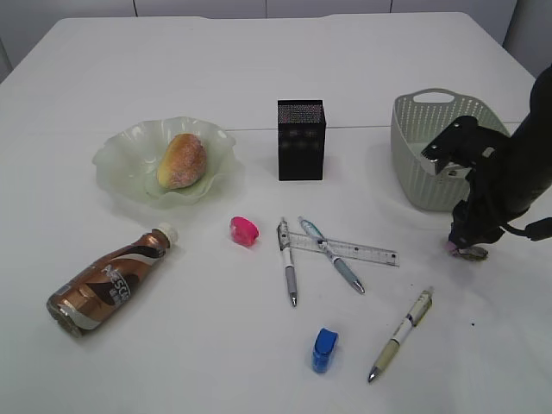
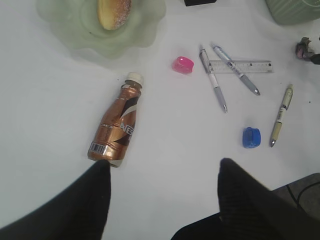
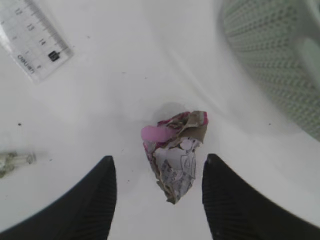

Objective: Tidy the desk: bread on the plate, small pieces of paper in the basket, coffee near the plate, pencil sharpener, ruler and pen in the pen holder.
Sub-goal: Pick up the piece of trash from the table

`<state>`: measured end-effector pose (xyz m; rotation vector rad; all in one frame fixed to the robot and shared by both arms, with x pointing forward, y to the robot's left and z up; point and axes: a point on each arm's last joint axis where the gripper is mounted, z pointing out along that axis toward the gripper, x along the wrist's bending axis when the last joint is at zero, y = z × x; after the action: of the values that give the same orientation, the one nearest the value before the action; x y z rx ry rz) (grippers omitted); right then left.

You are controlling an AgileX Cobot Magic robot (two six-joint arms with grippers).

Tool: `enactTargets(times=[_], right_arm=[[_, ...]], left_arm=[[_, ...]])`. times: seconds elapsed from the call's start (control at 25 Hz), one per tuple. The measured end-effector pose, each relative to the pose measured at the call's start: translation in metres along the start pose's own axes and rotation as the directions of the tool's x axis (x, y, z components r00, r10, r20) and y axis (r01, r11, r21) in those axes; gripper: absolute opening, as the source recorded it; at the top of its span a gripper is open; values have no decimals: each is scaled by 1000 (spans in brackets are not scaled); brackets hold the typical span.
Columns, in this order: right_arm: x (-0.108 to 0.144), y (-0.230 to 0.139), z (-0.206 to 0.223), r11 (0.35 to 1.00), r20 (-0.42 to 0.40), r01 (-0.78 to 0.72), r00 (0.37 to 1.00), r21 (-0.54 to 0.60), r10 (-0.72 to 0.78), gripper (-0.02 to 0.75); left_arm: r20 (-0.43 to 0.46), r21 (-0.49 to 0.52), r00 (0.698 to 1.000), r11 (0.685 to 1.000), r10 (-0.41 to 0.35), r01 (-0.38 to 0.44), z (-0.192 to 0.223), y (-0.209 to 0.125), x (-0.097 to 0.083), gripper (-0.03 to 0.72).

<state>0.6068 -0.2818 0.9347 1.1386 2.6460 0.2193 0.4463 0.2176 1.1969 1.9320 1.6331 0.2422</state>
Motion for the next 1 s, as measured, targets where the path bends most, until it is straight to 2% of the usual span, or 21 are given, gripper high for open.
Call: enactTargets(times=[0.16, 0.44, 1.0], right_arm=[[-1, 1, 0, 999, 13, -47, 999, -15, 47, 439], [0, 0, 12, 991, -2, -136, 991, 5, 136, 500], [-2, -3, 28, 995, 21, -101, 995, 23, 101, 507]], left_arm=[[-2, 0, 1000, 1000, 1, -1, 0, 0, 0, 487], [-2, 0, 1000, 1000, 1, -1, 0, 0, 0, 487], [-4, -1, 1000, 1000, 1, -1, 0, 0, 0, 487]])
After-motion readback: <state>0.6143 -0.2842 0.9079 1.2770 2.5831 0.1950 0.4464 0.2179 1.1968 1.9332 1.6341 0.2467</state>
